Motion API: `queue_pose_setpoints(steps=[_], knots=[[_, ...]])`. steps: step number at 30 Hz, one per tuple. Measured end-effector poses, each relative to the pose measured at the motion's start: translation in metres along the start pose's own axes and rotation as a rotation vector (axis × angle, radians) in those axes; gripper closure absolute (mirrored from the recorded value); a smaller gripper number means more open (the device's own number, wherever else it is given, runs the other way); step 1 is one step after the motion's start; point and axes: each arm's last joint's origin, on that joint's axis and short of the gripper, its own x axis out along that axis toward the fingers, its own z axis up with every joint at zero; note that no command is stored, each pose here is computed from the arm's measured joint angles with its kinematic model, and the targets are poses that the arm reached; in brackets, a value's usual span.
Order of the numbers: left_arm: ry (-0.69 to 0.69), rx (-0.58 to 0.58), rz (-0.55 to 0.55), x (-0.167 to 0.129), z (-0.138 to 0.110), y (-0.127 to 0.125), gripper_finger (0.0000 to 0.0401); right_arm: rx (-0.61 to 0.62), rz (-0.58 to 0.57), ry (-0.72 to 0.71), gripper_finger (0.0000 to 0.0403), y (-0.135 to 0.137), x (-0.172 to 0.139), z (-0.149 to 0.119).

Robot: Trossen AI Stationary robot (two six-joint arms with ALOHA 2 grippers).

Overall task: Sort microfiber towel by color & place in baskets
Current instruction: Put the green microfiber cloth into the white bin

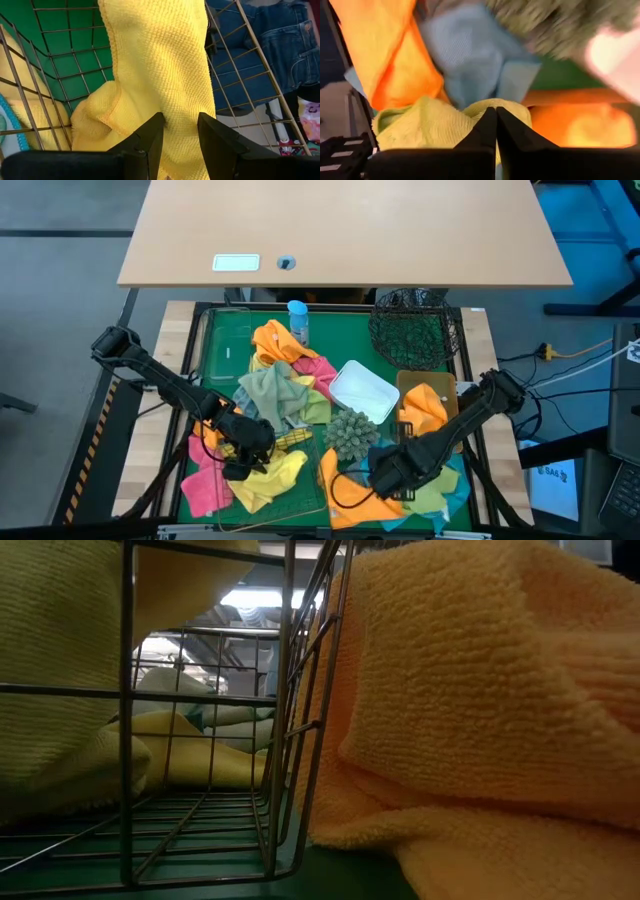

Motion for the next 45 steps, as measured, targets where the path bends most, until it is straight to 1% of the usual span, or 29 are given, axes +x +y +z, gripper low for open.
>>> queue_pose_setpoints(steps=[4, 9, 12, 16, 20, 22, 26, 28, 32, 40, 45], knots=[[-0.015, -0.041, 0.024, 0.0, 0.0, 0.001, 0.0285, -0.04, 0.006, -0.114, 0.0401, -0.012, -0.031, 0.011], [-0.029, -0.044, 0.044, 0.0, 0.001, 0.001, 0.0285, -0.054, -0.02, -0.272, 0.0401, -0.033, -0.071, 0.021], [-0.016, -0.069, 0.024, 0.0, 0.0, 0.001, 0.0285, -0.053, -0.027, -0.362, 0.0402, -0.047, -0.093, 0.026], [0.011, -0.067, -0.016, 0.0, 0.0, 0.0, 0.0285, -0.076, -0.006, -0.474, 0.0402, -0.066, -0.123, 0.028], [0.015, -0.087, -0.021, 0.0, 0.0, 0.0, 0.0285, -0.097, -0.046, -0.567, 0.0402, -0.087, -0.141, 0.026], [0.015, -0.089, -0.021, 0.0, 0.0, 0.0, 0.0285, -0.096, -0.088, -0.568, 0.0402, -0.1, -0.144, 0.024], [0.015, -0.09, -0.023, 0.0, 0.0, 0.0, 0.0285, -0.029, -0.181, -0.592, 0.0402, -0.123, -0.15, 0.022], [0.012, -0.09, -0.027, -0.003, 0.0, -0.001, 0.0285, -0.028, -0.213, -0.59, 0.0402, -0.135, -0.152, 0.023], [-0.007, -0.086, -0.044, -0.009, 0.001, -0.004, 0.0285, 0.017, -0.246, -0.575, 0.0402, -0.158, -0.151, 0.028], [-0.061, -0.076, -0.075, -0.025, 0.004, -0.009, 0.0285, 0.044, -0.302, -0.449, 0.0402, -0.197, -0.127, 0.042], [-0.07, -0.075, -0.077, -0.028, 0.004, -0.01, 0.0285, 0.042, -0.276, -0.352, 0.0402, -0.21, -0.106, 0.047]])
